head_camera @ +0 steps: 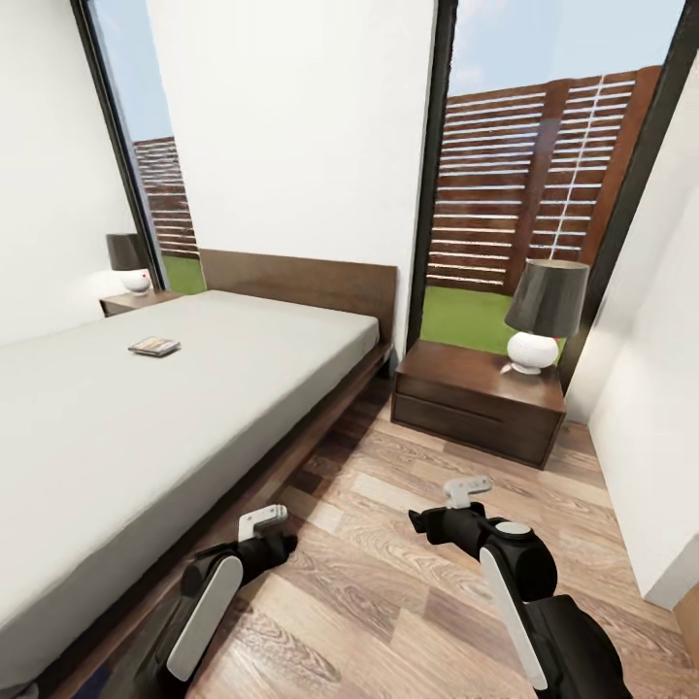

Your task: In the bedroom, move the book from the bed onto either nightstand, and place the two sandals side by side next to the bed.

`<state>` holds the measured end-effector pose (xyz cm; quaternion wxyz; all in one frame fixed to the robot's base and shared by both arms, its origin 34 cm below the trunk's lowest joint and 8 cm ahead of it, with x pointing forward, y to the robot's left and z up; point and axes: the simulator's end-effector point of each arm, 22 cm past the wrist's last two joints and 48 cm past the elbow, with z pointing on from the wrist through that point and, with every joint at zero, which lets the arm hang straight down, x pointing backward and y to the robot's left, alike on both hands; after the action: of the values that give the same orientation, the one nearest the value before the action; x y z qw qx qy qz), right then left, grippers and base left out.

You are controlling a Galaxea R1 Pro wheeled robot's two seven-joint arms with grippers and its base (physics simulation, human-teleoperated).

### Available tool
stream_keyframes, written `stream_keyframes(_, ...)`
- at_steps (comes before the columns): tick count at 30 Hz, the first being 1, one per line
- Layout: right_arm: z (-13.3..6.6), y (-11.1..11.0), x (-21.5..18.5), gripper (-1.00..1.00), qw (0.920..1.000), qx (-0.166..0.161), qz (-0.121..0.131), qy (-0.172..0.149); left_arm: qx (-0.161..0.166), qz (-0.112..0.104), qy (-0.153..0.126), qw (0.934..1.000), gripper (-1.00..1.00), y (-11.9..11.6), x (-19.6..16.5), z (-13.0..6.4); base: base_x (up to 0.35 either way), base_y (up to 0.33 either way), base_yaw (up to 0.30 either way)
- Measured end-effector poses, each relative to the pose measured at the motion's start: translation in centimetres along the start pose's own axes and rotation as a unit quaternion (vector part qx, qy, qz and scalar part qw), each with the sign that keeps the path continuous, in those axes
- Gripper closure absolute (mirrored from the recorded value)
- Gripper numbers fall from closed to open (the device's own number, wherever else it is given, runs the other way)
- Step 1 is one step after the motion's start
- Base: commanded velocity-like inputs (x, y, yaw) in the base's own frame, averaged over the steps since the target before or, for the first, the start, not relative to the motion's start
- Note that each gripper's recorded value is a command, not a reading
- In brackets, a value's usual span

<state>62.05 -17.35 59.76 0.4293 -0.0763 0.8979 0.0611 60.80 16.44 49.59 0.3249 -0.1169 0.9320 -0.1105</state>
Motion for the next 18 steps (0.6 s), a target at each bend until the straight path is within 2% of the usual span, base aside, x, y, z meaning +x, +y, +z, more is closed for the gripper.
stream_keyframes(18, -0.8, -0.3, -2.1, -1.00, 0.9999, 0.001, 0.001, 0.012, -0.003, -0.002, 0.009, 1.0000, -1.00, -0.7, -1.8, -1.4, 0.000, 0.000, -0.187)
